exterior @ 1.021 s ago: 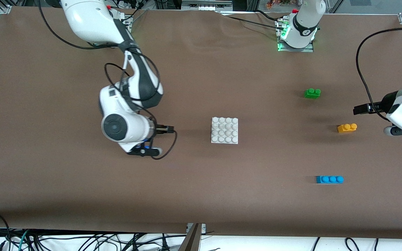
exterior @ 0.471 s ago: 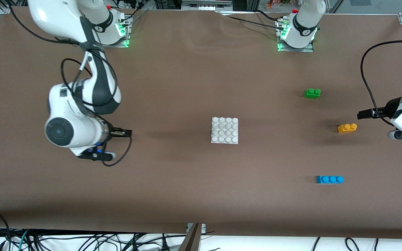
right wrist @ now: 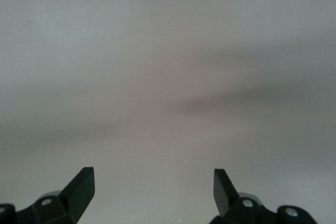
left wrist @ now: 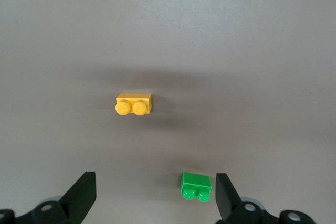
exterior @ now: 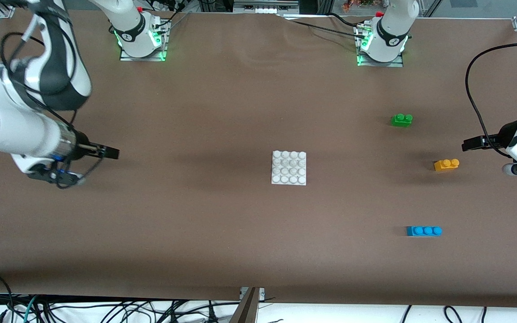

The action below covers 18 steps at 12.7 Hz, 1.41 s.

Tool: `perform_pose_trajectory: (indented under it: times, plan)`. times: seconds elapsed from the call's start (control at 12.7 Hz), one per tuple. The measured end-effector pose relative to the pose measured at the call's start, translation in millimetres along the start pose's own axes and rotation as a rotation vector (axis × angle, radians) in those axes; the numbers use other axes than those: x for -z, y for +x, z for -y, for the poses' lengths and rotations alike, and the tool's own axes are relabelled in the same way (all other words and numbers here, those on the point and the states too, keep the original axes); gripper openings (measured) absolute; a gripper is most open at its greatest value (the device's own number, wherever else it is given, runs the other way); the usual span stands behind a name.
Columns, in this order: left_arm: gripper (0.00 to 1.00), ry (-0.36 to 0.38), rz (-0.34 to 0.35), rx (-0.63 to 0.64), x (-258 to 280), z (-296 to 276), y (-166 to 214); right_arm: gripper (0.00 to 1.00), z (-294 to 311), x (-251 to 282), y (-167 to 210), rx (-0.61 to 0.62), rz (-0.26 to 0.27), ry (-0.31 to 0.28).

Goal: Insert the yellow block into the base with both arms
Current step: 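Retract the right arm while the left gripper reaches the yellow block, then grasp the yellow block with the left gripper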

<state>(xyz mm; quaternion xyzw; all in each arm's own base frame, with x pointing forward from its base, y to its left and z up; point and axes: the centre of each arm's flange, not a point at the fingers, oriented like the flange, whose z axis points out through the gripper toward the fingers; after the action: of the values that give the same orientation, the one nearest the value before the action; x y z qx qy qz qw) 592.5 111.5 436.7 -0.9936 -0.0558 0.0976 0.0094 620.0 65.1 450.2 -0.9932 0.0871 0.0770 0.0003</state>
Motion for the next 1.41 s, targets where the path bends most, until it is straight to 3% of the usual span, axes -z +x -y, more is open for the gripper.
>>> perform_pose_trajectory:
  times: [0.31,0.47,0.86,1.41]
  plan:
    - [1.00,0.022,-0.002,0.022,-44,31,11,1.00,-37,53,-39,-0.029,-0.059,0.018]
    - [1.00,0.028,0.006,-0.001,-78,53,21,1.00,-45,74,-53,-0.024,-0.085,-0.004]
    - [1.00,-0.002,0.071,-0.022,-158,72,38,1.00,-42,126,-96,-0.001,-0.110,-0.013]
    - [1.00,-0.013,0.058,-0.050,-220,55,37,1.00,-55,129,-94,-0.014,-0.113,-0.012]
